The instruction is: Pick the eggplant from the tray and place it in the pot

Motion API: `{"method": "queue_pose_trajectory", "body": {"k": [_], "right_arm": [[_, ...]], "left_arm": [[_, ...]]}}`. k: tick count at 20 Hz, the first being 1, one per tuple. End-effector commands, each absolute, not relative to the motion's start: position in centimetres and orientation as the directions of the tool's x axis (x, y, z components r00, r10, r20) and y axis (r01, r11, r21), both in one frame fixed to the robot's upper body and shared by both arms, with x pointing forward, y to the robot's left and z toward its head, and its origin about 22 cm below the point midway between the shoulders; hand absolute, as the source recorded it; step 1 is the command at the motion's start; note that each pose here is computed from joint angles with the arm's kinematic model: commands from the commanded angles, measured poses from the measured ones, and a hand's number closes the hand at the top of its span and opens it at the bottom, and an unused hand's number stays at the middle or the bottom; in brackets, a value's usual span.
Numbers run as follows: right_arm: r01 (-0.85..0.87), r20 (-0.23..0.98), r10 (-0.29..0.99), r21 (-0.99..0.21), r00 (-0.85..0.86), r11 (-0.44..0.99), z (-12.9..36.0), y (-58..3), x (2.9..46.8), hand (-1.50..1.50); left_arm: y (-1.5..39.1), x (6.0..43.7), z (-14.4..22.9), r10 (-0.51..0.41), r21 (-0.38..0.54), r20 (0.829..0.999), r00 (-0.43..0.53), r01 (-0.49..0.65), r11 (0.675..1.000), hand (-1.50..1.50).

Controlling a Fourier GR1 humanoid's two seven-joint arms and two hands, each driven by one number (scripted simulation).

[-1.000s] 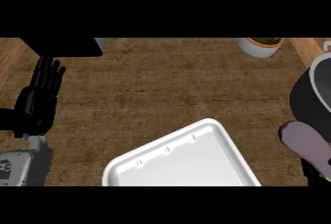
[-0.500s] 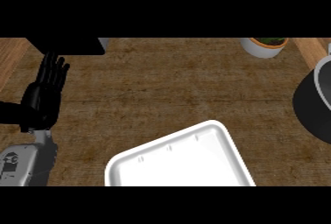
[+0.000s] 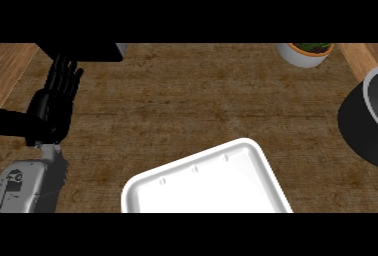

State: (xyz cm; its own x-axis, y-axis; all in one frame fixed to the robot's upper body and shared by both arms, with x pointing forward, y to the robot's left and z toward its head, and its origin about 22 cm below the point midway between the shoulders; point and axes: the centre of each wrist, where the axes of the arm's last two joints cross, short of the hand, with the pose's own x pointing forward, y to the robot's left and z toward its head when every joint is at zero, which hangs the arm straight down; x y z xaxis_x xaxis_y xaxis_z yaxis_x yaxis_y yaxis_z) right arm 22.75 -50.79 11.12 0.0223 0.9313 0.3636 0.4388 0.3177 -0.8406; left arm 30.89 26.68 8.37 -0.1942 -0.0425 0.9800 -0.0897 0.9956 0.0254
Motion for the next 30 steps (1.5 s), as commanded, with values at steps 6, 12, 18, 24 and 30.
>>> {"method": "queue_pose_trajectory", "body": {"k": [6,12,18,24,30], "right_arm": [[0.381,0.349,0.934,-0.875,0.074,0.297,7.8,-53.5,27.0,1.50],[0.176,0.527,0.837,-0.847,0.145,0.502,5.4,-54.0,26.3,-1.50],[0.105,0.555,0.832,-0.829,0.020,0.550,3.7,-53.0,27.5,-1.50],[0.217,0.686,0.710,-0.677,-0.160,0.703,5.3,-53.9,27.6,-1.50],[0.324,0.858,0.503,-0.449,-0.104,0.833,7.6,-55.5,27.6,-1.50]], "left_arm": [[26.3,31.2,9.1,-0.042,0.031,0.982,-0.186,-0.063,0.998,0.00],[27.9,30.7,7.6,-0.054,0.035,0.981,-0.188,-0.101,0.994,0.00],[26.2,30.3,9.1,-0.022,0.012,0.980,-0.196,-0.053,0.999,0.00],[26.4,32.0,8.9,-0.056,0.038,0.981,-0.187,-0.098,0.994,0.00],[27.2,31.4,8.5,-0.041,0.023,0.978,-0.205,-0.089,0.996,0.00]]}}
